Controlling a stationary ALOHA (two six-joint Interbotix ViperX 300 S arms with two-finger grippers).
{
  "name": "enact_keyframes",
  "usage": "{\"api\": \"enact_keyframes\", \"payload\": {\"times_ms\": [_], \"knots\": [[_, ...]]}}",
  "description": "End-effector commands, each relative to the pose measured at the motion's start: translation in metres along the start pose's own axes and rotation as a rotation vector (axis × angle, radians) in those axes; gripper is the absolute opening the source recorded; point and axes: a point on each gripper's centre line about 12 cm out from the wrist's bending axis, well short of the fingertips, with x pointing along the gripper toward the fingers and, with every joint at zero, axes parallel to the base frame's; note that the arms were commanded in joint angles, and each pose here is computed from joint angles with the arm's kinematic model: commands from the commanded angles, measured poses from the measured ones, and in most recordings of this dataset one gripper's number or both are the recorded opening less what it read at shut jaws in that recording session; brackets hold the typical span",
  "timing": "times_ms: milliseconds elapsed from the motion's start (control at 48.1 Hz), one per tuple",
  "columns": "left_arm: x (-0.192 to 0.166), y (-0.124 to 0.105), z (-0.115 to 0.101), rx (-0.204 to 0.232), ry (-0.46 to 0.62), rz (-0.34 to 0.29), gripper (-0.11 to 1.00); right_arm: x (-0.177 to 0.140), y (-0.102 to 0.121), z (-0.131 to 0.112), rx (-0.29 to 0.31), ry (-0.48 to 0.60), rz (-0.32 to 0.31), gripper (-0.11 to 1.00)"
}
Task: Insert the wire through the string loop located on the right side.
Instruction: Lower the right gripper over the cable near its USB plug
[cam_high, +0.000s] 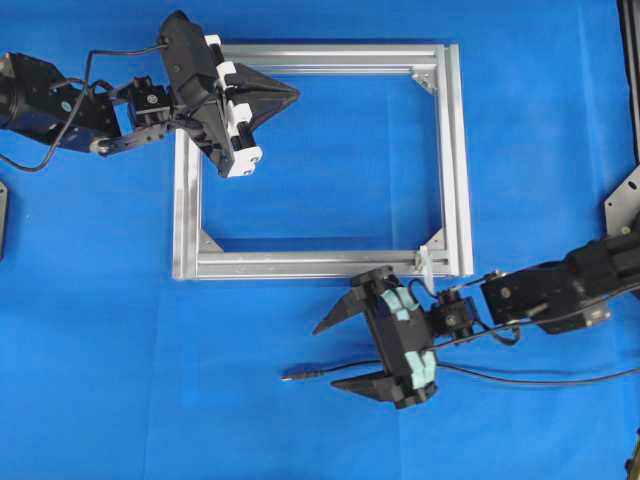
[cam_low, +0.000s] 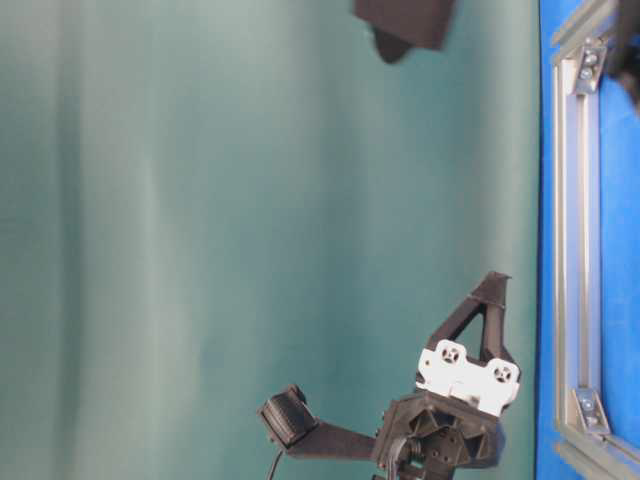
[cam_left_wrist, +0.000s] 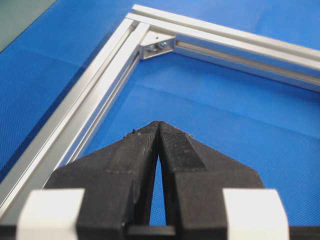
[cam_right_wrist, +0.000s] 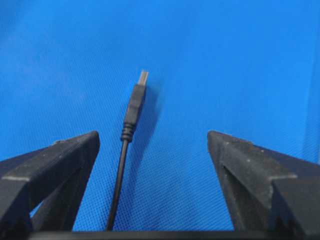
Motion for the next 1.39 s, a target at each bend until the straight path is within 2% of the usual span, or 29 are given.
{"api": "enact_keyframes", "payload": {"times_ms": [0,249,395,499,624,748,1143,1372], "knots": [[-0.002,0.001,0.015,-0.004,-0.045,0.0,0.0,0.004,0.003,0.009,0.006,-0.032,0.003,0.9],[-0.002,0.002,0.015,-0.005,-0.043,0.003,0.0,0.009,0.002,0.002,0.01,-0.015,-0.001,0.89],[-0.002,0.003,0.014,-0.005,-0.04,0.004,0.0,0.009,0.002,0.002,0.008,-0.015,-0.001,0.8],[-0.002,0.003,0.014,-0.005,-0.042,0.006,0.0,0.009,0.002,0.001,0.003,-0.012,0.0,0.58],[-0.002,0.004,0.014,-0.006,-0.042,0.007,0.0,0.009,0.002,0.004,-0.003,-0.027,0.004,0.22],[-0.002,0.005,0.014,-0.006,-0.042,0.01,0.0,0.009,0.003,0.006,-0.002,-0.043,0.006,0.0],[-0.002,0.005,0.014,-0.005,-0.042,0.011,0.0,0.008,0.003,0.008,0.004,-0.039,0.006,-0.02],[-0.002,0.005,0.015,-0.008,-0.042,0.01,0.0,-0.005,0.006,0.032,0.003,-0.044,0.008,-0.02]]}}
